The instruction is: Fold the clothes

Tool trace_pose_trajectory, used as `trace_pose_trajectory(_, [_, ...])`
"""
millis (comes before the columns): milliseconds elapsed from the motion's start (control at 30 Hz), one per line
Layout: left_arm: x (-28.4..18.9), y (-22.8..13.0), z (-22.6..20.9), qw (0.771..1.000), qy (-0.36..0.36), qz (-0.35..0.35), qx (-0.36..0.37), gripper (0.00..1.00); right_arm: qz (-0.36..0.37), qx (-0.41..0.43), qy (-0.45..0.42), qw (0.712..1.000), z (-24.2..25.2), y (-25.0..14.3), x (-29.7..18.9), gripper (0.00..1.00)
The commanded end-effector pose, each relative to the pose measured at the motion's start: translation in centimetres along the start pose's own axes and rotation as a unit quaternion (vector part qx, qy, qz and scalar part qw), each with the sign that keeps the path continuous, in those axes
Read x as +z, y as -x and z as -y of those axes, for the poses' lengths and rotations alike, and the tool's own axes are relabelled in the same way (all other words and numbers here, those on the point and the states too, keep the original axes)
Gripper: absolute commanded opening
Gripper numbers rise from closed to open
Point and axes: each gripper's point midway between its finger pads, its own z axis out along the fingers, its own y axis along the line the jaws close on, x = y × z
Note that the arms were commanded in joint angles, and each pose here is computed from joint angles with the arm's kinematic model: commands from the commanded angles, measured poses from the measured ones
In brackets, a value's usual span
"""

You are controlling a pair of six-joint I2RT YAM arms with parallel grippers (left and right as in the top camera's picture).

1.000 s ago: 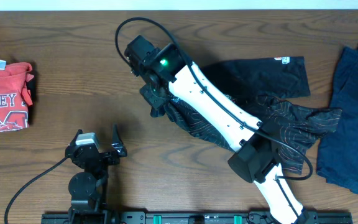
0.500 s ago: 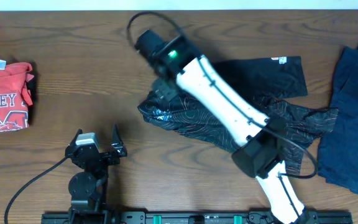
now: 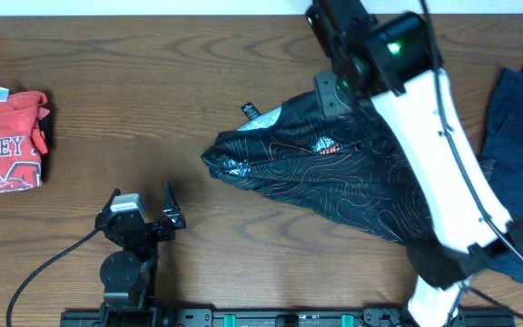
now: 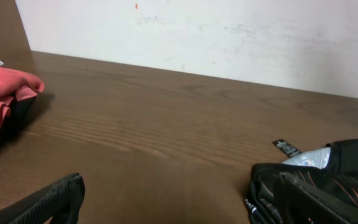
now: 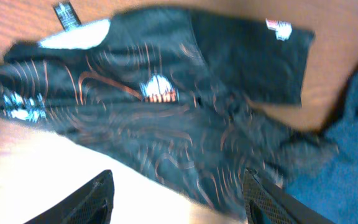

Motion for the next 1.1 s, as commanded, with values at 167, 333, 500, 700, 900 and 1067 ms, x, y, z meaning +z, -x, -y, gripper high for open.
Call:
trace_pose_trajectory(167, [0.2,-0.4,0.6,1.000,-0.017,0.006,-0.001,0.98,-0.098,0.048,-0.037,0.993,1.4,-9.4,4.1,0.65])
trace_pose_trajectory(333, [0.2,-1.0,1.3,0.999,-0.038,-0.007,0.000,0.98,-0.150,0.079,-0.014,0.985,0.9,-16.7,8.0,0.70])
trace_pose_trajectory(500, [0.2,-1.9,1.1,0.999,-0.035,-0.026,0.001,0.98,-0.206,0.107,-0.026,0.972,1.3,-22.5,11.2,0.71])
trace_pose_trajectory(700, [0.2,-2.1,1.1,0.999,-0.034,-0.029,0.001,0.98,-0.222,0.181,-0.037,0.957,2.3,-24.7,14.6,0.77])
trace_pose_trajectory(900, [0.3,-2.4,1.0,0.999,-0.033,-0.037,0.002,0.98,-0.248,0.262,-0.028,0.932,4.8,-26.6,17.3,0.75])
trace_pose_trajectory(1067, [0.4,-2.6,1.0,0.999,-0.032,-0.042,0.002,0.98,-0.246,0.342,-0.037,0.906,7.7,-26.4,17.9,0.83])
